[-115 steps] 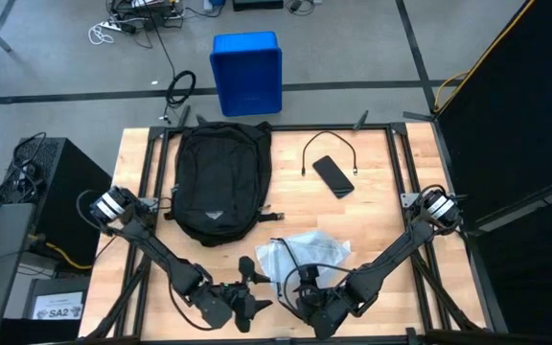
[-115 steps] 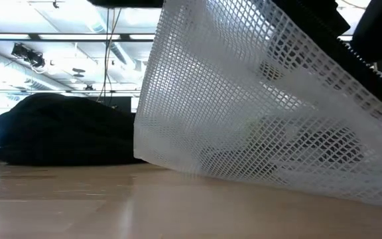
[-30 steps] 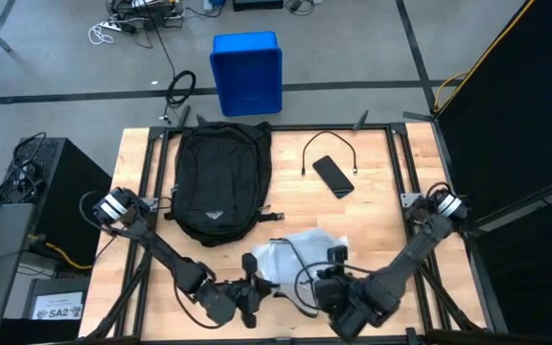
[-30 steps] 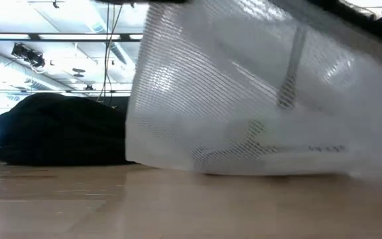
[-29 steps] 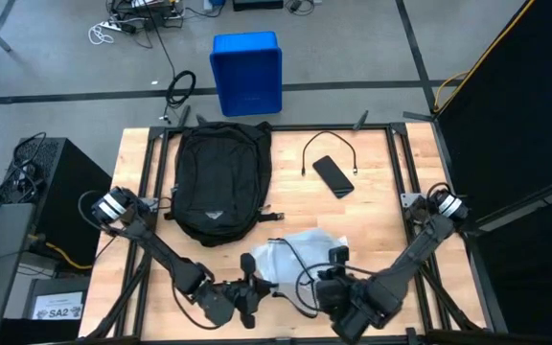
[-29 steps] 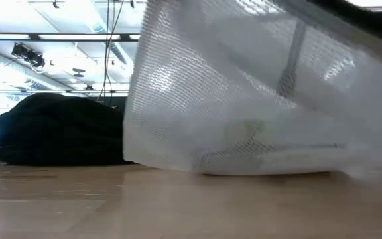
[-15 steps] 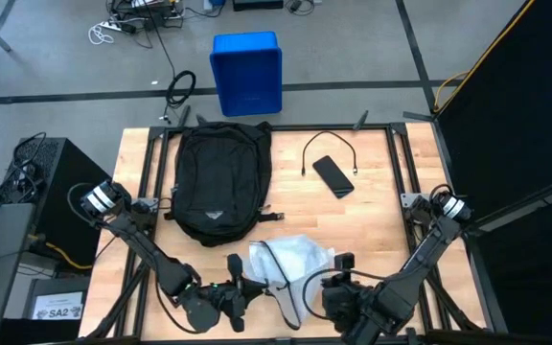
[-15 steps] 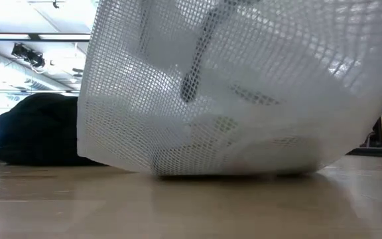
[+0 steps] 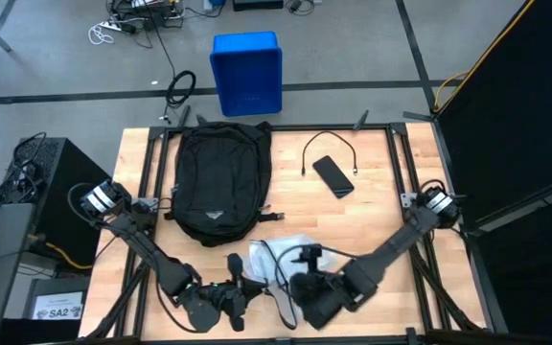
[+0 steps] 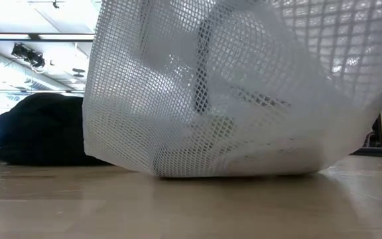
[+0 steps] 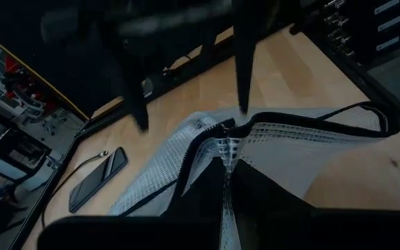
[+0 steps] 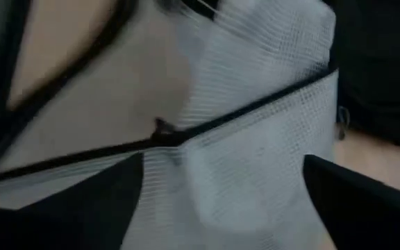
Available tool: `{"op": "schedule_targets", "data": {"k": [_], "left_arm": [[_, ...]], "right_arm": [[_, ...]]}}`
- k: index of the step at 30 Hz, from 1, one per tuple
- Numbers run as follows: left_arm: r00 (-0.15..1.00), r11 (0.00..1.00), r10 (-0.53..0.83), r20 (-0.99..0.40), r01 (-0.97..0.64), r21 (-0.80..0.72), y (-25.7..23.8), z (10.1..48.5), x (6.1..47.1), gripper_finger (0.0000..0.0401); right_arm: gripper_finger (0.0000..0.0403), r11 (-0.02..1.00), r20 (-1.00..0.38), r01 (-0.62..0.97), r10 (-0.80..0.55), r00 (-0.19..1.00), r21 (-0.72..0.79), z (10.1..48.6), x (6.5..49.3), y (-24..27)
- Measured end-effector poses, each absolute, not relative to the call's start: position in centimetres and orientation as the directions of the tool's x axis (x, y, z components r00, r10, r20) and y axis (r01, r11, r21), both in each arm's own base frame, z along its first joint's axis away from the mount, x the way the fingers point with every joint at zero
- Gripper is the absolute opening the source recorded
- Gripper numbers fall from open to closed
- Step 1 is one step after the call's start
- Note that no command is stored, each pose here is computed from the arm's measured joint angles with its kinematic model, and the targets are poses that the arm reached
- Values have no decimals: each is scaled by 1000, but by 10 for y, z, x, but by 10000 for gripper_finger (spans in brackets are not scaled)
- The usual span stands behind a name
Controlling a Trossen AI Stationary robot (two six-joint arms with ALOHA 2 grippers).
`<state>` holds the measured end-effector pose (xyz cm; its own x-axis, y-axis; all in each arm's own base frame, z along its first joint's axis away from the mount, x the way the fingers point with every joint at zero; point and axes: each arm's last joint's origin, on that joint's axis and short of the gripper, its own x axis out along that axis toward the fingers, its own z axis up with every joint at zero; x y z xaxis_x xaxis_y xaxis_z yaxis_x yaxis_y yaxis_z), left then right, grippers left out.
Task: Unpack backpack
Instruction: Close the zip bag
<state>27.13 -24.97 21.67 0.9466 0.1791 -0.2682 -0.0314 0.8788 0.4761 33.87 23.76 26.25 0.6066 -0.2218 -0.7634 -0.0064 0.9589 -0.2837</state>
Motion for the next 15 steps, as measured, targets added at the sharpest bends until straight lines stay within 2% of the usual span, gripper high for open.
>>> {"op": "schedule_targets", "data": {"k": [2,5,10,15], "left_arm": [[946,878,179,-271,-30,478,-250,216,271,0],[946,878,178,-272,-27,479,-250,216,271,0],[946,879,173,-276,-21,477,-250,216,271,0],[946,879,173,-276,-22,477,-250,216,271,0]], "right_arm": [[390,963,-775,-7,-212,595,-269,255,347,230],[391,971,-817,-24,-187,546,-239,240,356,222],[348,982,-881,-65,-131,456,-179,216,365,217],[275,984,-908,-82,-112,405,-158,205,368,216]]}}
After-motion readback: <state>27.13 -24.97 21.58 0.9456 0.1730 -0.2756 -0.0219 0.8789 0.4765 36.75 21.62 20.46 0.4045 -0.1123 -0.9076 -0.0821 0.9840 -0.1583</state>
